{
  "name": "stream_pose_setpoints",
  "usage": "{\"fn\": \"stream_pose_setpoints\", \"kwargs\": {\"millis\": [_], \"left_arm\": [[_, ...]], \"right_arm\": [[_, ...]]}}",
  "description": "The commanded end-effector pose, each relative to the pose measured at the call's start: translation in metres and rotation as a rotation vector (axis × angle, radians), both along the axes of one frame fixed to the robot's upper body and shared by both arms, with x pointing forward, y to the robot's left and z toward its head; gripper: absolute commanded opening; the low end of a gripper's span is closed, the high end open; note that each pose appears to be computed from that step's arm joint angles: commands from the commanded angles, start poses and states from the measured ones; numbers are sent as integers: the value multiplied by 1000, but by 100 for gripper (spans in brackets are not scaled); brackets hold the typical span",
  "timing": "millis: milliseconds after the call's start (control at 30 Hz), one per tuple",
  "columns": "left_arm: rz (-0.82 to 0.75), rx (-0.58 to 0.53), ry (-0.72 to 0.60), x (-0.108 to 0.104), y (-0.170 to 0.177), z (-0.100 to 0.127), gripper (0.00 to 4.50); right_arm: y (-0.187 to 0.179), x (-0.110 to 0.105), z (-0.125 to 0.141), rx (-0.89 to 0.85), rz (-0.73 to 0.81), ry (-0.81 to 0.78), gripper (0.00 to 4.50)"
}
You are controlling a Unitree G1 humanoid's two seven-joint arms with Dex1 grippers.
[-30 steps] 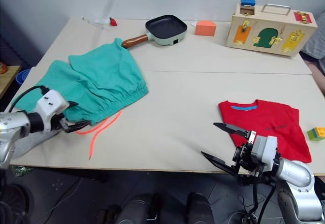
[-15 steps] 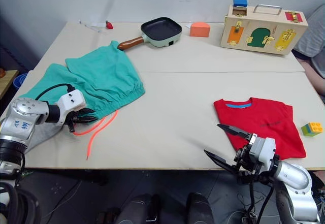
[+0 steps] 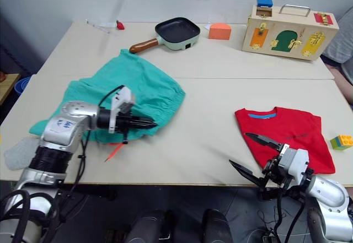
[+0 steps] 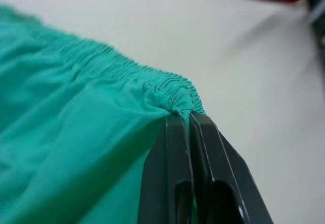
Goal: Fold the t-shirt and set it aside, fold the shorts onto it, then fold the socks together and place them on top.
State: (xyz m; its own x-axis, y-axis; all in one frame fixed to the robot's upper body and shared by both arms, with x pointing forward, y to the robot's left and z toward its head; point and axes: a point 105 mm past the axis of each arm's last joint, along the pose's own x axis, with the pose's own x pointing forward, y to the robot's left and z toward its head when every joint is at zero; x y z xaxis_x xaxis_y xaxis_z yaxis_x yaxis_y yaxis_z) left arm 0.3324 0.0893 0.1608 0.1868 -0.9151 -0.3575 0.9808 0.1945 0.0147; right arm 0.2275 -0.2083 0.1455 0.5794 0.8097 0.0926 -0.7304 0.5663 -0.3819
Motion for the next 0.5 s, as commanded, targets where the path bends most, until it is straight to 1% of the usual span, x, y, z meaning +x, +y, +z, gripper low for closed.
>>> {"fn": "stream_pose_setpoints", "kwargs": {"millis": [33,133,200,233,300,333,400,500], "left_arm": [[-123,-35,-17,-14,-41,3,1],[-202,-40,13,-27,-72,-11,1],[-200,-74,52,-30,-87,-15,1],[-220,-87,59,-35,-93,-17,23],[-215,-91,29,-36,-100,-19,71],[-233,-88,19,-39,-99,-19,105],[-248,-117,7,-42,-91,-11,170],[-264,-184,-51,-46,-65,7,270]], "right_arm": [[-2,-3,11,-16,1,-28,450],[-1,-4,13,-31,6,-18,450],[0,-5,11,-45,12,-8,450],[1,-6,11,-52,15,1,450],[3,-7,9,-68,25,18,450],[5,-8,8,-83,33,29,450],[11,-9,5,-126,61,58,450],[22,-6,-2,-188,99,77,450]]}}
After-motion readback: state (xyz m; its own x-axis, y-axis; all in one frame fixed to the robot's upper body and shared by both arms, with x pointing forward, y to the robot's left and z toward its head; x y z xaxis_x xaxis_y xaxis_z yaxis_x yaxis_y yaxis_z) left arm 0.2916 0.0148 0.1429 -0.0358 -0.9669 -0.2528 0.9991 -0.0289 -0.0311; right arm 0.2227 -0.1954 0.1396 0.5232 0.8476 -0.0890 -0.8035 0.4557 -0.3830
